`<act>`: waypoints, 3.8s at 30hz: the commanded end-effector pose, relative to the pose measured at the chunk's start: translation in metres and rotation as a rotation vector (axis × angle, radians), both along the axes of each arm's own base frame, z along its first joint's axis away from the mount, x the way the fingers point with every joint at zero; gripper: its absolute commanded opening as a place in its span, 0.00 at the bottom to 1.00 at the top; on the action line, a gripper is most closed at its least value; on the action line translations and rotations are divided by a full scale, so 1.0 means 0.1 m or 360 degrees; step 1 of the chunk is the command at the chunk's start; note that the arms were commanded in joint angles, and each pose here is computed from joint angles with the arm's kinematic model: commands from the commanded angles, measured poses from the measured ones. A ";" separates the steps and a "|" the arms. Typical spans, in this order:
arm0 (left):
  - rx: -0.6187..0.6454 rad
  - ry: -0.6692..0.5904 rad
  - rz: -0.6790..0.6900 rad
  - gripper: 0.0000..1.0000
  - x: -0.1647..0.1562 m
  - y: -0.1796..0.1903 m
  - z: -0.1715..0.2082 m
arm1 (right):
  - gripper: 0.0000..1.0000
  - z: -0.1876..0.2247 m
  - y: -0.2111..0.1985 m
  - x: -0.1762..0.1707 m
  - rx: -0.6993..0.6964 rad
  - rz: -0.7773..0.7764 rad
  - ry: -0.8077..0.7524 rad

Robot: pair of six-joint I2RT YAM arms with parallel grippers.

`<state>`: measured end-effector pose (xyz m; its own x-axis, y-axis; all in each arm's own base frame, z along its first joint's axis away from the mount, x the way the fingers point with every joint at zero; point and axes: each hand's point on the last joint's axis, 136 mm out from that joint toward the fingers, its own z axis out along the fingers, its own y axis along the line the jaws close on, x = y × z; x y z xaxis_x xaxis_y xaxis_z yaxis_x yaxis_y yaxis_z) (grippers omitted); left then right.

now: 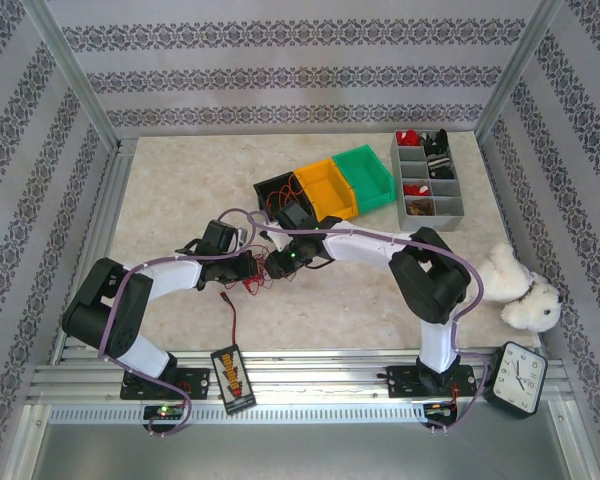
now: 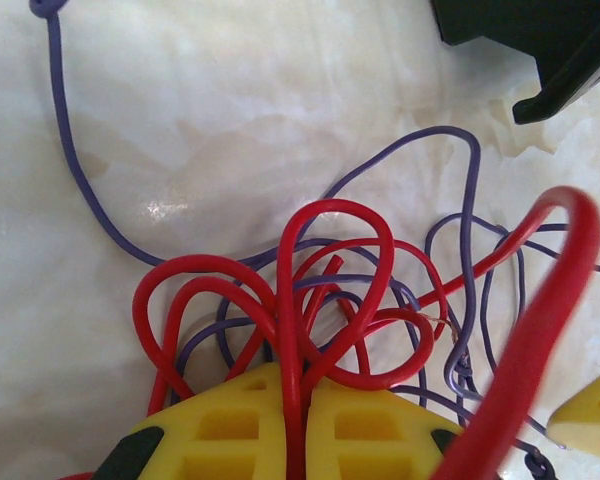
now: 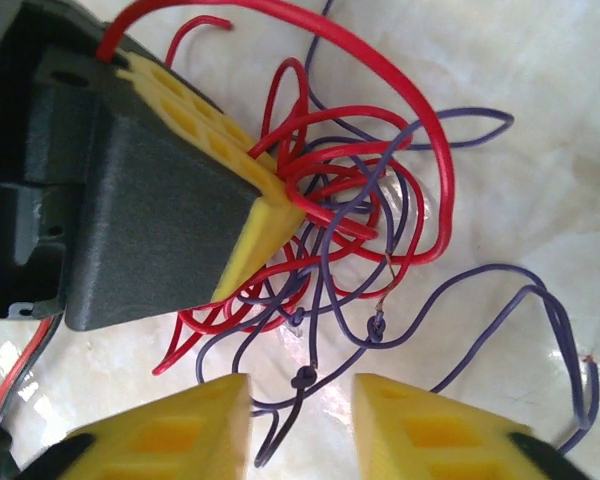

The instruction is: Untangle the cables

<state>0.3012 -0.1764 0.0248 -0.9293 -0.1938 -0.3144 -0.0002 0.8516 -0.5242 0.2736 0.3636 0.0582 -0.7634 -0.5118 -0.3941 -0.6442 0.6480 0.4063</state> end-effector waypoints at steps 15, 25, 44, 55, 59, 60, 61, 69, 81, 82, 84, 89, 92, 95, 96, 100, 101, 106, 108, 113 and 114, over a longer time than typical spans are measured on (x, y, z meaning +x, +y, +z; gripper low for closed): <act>0.0101 0.0096 -0.0014 0.00 -0.10 0.07 -0.16 | 0.01 -0.12 -0.11 0.09 -0.0018 -0.0080 0.0023; 0.0406 0.0203 0.0171 0.00 -0.10 0.42 -0.38 | 0.00 0.11 -2.31 0.70 -0.0321 -0.1633 -0.0216; 0.0666 0.0322 0.0563 0.00 -0.15 0.97 -0.47 | 0.00 0.26 -4.24 0.15 -0.0061 -0.2863 -0.0107; 0.0539 0.0297 0.0700 0.00 -0.07 1.06 -0.44 | 0.00 0.82 -4.16 0.39 0.0160 -0.2549 -0.0340; 0.0523 0.0336 0.0654 0.00 -0.05 1.00 -0.51 | 0.00 1.45 -3.59 0.58 0.0289 -0.2127 -0.0589; 0.0517 0.0342 0.0649 0.00 -0.05 0.99 -0.53 | 0.00 1.62 -3.47 0.60 0.0329 -0.2055 -0.0642; 0.0511 0.0348 0.0648 0.00 -0.04 0.98 -0.54 | 0.00 1.80 -3.35 0.62 0.0370 -0.1985 -0.0701; 0.0473 0.0352 0.0650 0.00 -0.02 0.93 -0.56 | 0.00 2.89 -2.75 0.93 0.0578 -0.1668 -0.1008; 0.0482 0.0334 0.0666 0.00 -0.05 0.97 -0.54 | 0.00 2.86 -2.30 1.94 0.0508 -0.1574 -0.1053; 0.0483 0.0335 0.0666 0.00 -0.05 0.96 -0.55 | 0.00 2.83 -2.27 2.01 0.0487 -0.1570 -0.1054; 0.0487 0.0338 0.0662 0.00 -0.05 0.97 -0.55 | 0.00 2.70 -2.16 2.12 0.0441 -0.1528 -0.1045; 0.0489 0.0350 0.0644 0.00 -0.05 0.95 -0.57 | 0.00 2.14 -1.97 2.34 0.0250 -0.1499 -0.0942; 0.0489 0.0357 0.0636 0.00 -0.04 0.94 -0.58 | 0.00 1.75 -1.92 2.44 0.0152 -0.1512 -0.0841; 0.0492 0.0357 0.0630 0.00 -0.04 0.94 -0.58 | 0.00 1.41 -1.82 2.49 0.0092 -0.1488 -0.0727; 0.0494 0.0357 0.0630 0.00 -0.03 0.94 -0.58 | 0.00 1.30 -1.78 2.49 0.0074 -0.1469 -0.0683; 0.0493 0.0360 0.0620 0.00 -0.03 0.93 -0.58 | 0.04 0.97 -1.61 2.46 0.0063 -0.1393 -0.0504; 0.0492 0.0363 0.0619 0.00 -0.03 0.93 -0.59 | 0.08 0.92 -1.59 2.44 0.0063 -0.1386 -0.0468; 0.0455 0.0349 0.0589 0.00 -0.01 0.88 -0.58 | 0.35 1.01 -1.62 2.35 0.0086 -0.1400 -0.0479; 0.0443 0.0340 0.0570 0.00 -0.01 0.86 -0.56 | 0.42 1.10 -1.68 2.31 0.0087 -0.1413 -0.0517; 0.0417 0.0337 0.0523 0.00 -0.02 0.82 -0.54 | 0.50 1.22 -1.73 2.19 0.0085 -0.1373 -0.0569; 0.0416 0.0338 0.0517 0.00 -0.03 0.82 -0.53 | 0.49 1.22 -1.74 2.16 0.0079 -0.1368 -0.0569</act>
